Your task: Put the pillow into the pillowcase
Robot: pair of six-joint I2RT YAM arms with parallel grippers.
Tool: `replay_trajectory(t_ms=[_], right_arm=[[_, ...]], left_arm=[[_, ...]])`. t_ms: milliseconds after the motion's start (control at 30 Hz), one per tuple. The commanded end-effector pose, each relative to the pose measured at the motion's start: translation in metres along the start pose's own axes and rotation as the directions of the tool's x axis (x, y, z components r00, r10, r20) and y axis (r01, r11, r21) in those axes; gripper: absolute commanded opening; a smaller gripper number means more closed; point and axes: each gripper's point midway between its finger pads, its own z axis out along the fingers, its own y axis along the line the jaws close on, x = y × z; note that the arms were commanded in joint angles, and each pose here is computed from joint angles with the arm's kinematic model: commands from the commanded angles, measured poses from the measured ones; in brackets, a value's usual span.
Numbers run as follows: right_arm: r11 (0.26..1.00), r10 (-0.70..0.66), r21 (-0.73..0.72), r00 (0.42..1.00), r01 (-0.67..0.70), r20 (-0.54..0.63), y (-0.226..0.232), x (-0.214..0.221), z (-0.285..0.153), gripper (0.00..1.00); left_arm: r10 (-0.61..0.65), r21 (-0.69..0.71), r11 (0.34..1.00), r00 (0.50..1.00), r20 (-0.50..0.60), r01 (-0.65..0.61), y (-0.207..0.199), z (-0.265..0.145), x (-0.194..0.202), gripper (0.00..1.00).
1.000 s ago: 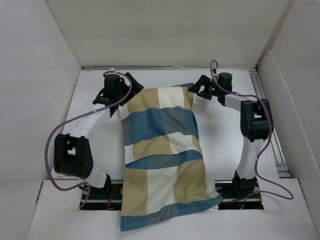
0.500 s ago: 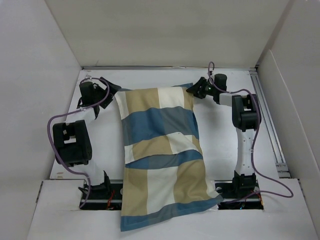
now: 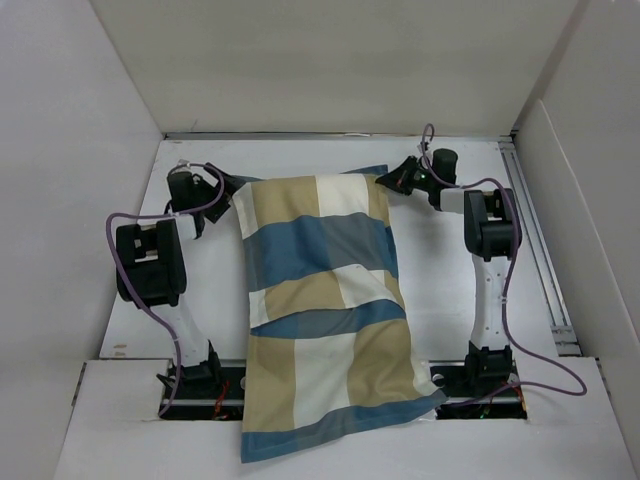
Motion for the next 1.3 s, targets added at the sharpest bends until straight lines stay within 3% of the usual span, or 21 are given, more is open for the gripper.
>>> replay_trajectory(t_ms=[0, 233, 333, 367, 400, 467, 600, 733, 833, 900, 933, 1033, 1167, 1233, 1267], right_arm=[[0.991, -0.073, -0.109, 0.997, 0.076, 0.029, 0.034, -0.016, -0.007, 0.00], [0.987, -0.081, -0.138, 0.997, 0.082, 0.015, 0.039, -0.005, -0.008, 0.00], [0.982, -0.104, -0.156, 0.994, 0.106, 0.022, 0.045, -0.002, -0.007, 0.00], [0.980, -0.101, -0.169, 0.995, 0.102, 0.015, 0.050, 0.001, -0.010, 0.00], [0.977, -0.106, -0.183, 0.994, 0.109, 0.027, 0.054, -0.002, -0.010, 0.00], [0.970, -0.127, -0.209, 0.992, 0.127, 0.014, 0.065, 0.001, -0.010, 0.00], [0.959, -0.159, -0.231, 0.986, 0.164, 0.039, 0.088, -0.006, -0.019, 0.00], [0.936, -0.213, -0.267, 0.974, 0.227, 0.081, 0.133, -0.016, -0.039, 0.00], [0.901, -0.259, -0.320, 0.955, 0.292, 0.141, 0.195, -0.030, -0.067, 0.00], [0.876, -0.292, -0.338, 0.935, 0.345, 0.199, 0.244, -0.041, -0.098, 0.00], [0.859, -0.312, -0.346, 0.922, 0.377, 0.230, 0.268, -0.046, -0.110, 0.00], [0.797, -0.373, -0.369, 0.870, 0.479, 0.322, 0.353, -0.056, -0.162, 0.00], [0.696, -0.421, -0.402, 0.792, 0.595, 0.442, 0.453, -0.048, -0.251, 0.00], [0.582, -0.453, -0.410, 0.699, 0.702, 0.554, 0.528, -0.021, -0.326, 0.00], [0.552, -0.455, -0.380, 0.650, 0.742, 0.609, 0.547, -0.016, -0.351, 0.00]], left_arm=[[0.036, 0.086, 0.995, 0.997, 0.063, -0.042, -0.020, 0.004, -0.018, 1.00], [0.043, 0.134, 0.990, 0.997, 0.065, -0.052, -0.017, 0.032, -0.024, 1.00], [0.037, 0.159, 0.986, 0.999, 0.026, -0.041, -0.014, 0.041, -0.016, 0.72], [0.045, 0.174, 0.983, 0.998, 0.040, -0.052, -0.017, 0.043, -0.020, 0.57], [0.036, 0.174, 0.984, 0.999, 0.039, -0.043, -0.016, 0.045, -0.019, 0.23], [0.043, 0.188, 0.981, 0.998, 0.052, -0.052, -0.019, 0.045, -0.022, 0.00], [0.078, 0.264, 0.959, 0.992, 0.100, -0.102, -0.050, 0.033, -0.039, 0.00], [0.130, 0.374, 0.909, 0.977, 0.169, -0.185, -0.119, -0.002, -0.071, 0.00], [0.171, 0.456, 0.852, 0.960, 0.222, -0.257, -0.181, -0.044, -0.094, 0.00], [0.187, 0.510, 0.800, 0.939, 0.289, -0.316, -0.228, -0.089, -0.109, 0.00], [0.184, 0.502, 0.810, 0.944, 0.274, -0.304, -0.237, -0.100, -0.111, 0.00], [0.217, 0.548, 0.722, 0.890, 0.401, -0.423, -0.320, -0.184, -0.139, 0.00], [0.239, 0.594, 0.608, 0.835, 0.496, -0.527, -0.389, -0.284, -0.139, 0.00], [0.213, 0.579, 0.508, 0.744, 0.633, -0.638, -0.433, -0.374, -0.136, 0.00], [0.195, 0.552, 0.498, 0.706, 0.680, -0.669, -0.443, -0.401, -0.137, 0.00]])
